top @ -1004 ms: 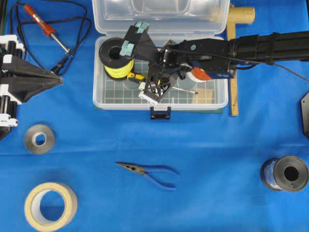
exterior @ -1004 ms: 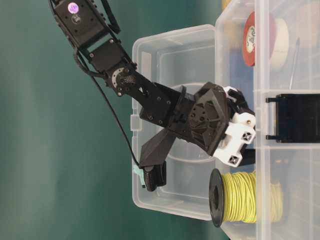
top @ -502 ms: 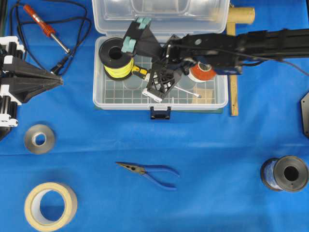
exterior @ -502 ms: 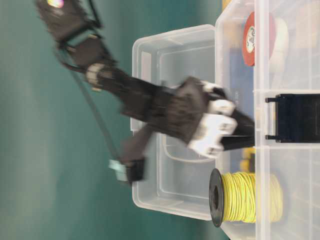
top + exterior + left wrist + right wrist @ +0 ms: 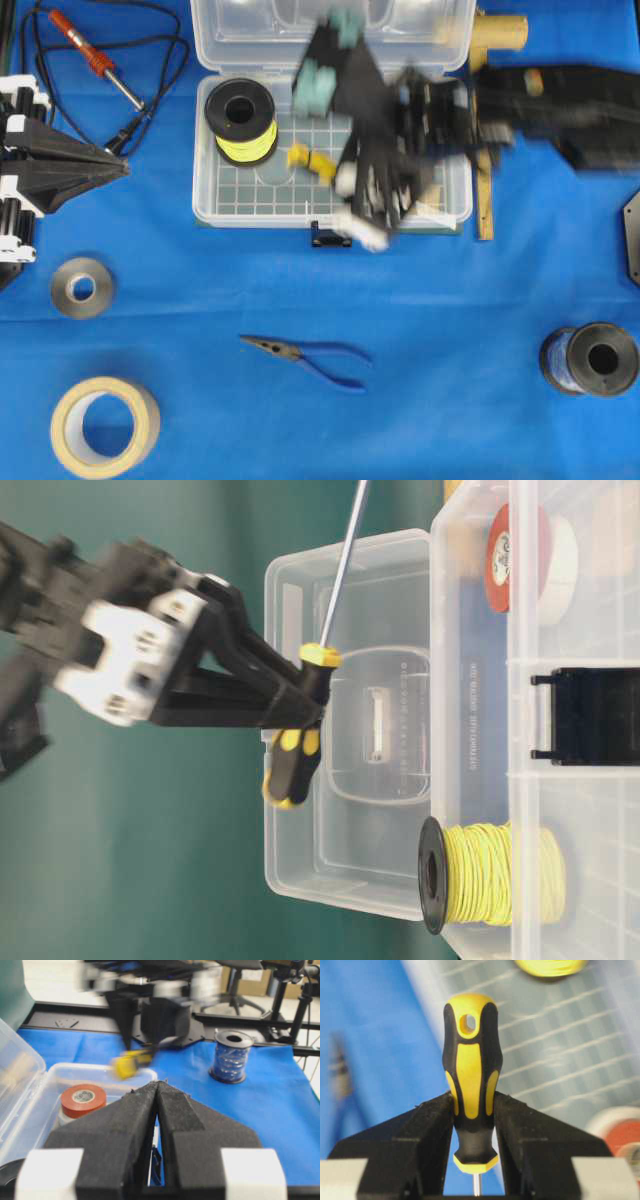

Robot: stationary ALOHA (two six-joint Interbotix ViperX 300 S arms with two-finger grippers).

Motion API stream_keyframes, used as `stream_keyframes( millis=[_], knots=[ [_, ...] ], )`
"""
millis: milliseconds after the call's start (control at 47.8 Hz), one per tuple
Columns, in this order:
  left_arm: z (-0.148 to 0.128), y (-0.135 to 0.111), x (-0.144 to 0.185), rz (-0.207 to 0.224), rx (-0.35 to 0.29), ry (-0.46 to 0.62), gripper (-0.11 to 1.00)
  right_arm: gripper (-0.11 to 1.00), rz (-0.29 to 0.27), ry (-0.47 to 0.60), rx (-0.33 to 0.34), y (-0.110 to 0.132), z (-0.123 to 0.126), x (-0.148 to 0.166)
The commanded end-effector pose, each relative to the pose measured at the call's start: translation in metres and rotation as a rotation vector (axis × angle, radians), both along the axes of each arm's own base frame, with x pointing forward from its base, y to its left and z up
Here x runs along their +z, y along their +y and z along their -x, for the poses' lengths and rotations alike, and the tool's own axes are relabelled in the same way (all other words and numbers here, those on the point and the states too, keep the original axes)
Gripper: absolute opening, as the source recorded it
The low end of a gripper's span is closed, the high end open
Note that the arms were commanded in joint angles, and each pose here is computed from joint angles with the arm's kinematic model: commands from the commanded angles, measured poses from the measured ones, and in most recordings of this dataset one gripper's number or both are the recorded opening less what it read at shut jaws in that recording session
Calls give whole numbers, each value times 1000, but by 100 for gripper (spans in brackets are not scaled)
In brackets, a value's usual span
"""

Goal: Pick the screwdriver from the toolbox among several items.
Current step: 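Lift the screwdriver out of the toolbox and carry it toward the front, then lower the screwdriver onto the table beside the blue pliers and release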

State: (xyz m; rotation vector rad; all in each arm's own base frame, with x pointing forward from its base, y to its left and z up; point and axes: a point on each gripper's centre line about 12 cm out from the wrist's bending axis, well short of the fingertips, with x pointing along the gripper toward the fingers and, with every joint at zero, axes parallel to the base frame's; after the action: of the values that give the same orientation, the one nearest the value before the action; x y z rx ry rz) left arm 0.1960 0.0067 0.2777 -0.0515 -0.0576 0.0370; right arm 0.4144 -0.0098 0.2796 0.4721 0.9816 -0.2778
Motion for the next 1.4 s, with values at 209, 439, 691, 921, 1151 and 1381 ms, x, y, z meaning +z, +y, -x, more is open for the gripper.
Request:
stream_keyframes(
  millis=[209, 439, 691, 921, 1151, 1381],
  knots=[
    [-1, 0, 4, -2, 2, -12, 0, 25, 2, -43, 80, 88, -22, -21],
    [-1, 1, 4, 0, 5, -12, 0, 25, 22, 71, 63, 105, -48, -88],
    [-1, 1, 3, -2, 6, -9, 0, 25, 36, 103, 61, 103, -67, -130],
    [-1, 1, 3, -2, 5, -8, 0, 25, 35, 111, 61, 100, -71, -151],
    [-1, 1, 0, 0, 6, -2, 0, 26, 36, 124, 43, 94, -69, -145],
    [0, 1, 1, 0, 6, -5, 0, 80, 82, 94, 57, 91, -51, -85]
  ],
)
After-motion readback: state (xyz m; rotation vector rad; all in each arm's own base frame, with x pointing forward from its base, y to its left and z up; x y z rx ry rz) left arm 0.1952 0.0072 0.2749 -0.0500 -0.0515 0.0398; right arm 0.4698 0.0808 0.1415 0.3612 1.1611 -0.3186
